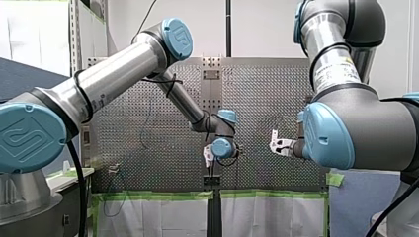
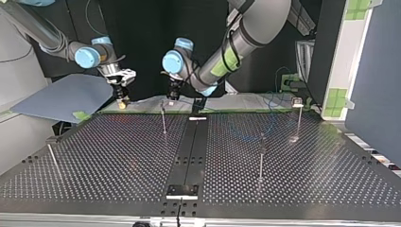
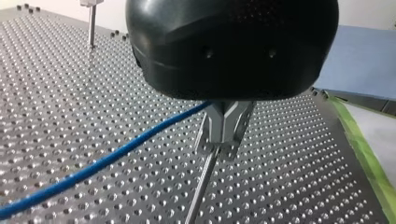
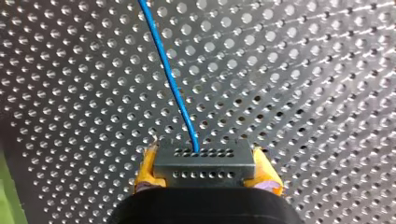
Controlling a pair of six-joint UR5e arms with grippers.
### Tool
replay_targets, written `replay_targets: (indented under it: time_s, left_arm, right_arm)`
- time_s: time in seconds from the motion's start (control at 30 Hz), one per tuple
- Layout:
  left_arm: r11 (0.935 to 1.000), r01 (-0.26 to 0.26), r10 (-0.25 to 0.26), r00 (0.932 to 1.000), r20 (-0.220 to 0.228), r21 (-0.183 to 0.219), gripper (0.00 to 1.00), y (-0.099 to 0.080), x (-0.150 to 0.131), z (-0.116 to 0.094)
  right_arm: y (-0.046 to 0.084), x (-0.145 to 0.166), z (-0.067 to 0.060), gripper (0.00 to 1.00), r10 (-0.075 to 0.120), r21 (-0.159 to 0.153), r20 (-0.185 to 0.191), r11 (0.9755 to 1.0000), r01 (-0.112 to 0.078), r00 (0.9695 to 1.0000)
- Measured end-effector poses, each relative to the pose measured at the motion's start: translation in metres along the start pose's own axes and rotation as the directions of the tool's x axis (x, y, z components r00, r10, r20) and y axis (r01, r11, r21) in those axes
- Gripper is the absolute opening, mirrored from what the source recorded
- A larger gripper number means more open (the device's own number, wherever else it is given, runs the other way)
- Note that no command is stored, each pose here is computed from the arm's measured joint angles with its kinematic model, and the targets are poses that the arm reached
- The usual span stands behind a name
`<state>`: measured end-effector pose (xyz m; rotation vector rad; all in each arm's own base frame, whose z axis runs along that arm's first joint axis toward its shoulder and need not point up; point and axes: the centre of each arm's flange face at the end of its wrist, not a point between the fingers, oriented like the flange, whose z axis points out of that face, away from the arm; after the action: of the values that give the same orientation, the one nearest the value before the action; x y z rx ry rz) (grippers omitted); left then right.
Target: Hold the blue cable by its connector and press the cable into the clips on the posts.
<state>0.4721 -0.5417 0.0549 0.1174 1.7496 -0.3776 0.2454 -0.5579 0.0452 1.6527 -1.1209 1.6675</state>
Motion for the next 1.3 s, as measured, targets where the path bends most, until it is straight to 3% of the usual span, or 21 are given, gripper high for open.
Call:
replay_targets:
  time_s: [0.6,1.3]
  left_arm:
    - [0.9996,0.03,-0.03,0.9996,-0.003,0.001,0.0,0.024,-0.007,0.016]
    - [0.9992,0.039,-0.039,0.9992,0.011,-0.009,0.0,0.018,-0.005,0.013]
  right_arm:
    - [0.002,0.001,0.008,0.0,-0.001,0.005,-0.01,1.0,0.001,0.9999]
    - [0.0,-0.002,0.011,0.0,0.0,0.01,-0.01,0.9999,0.0,0.9999]
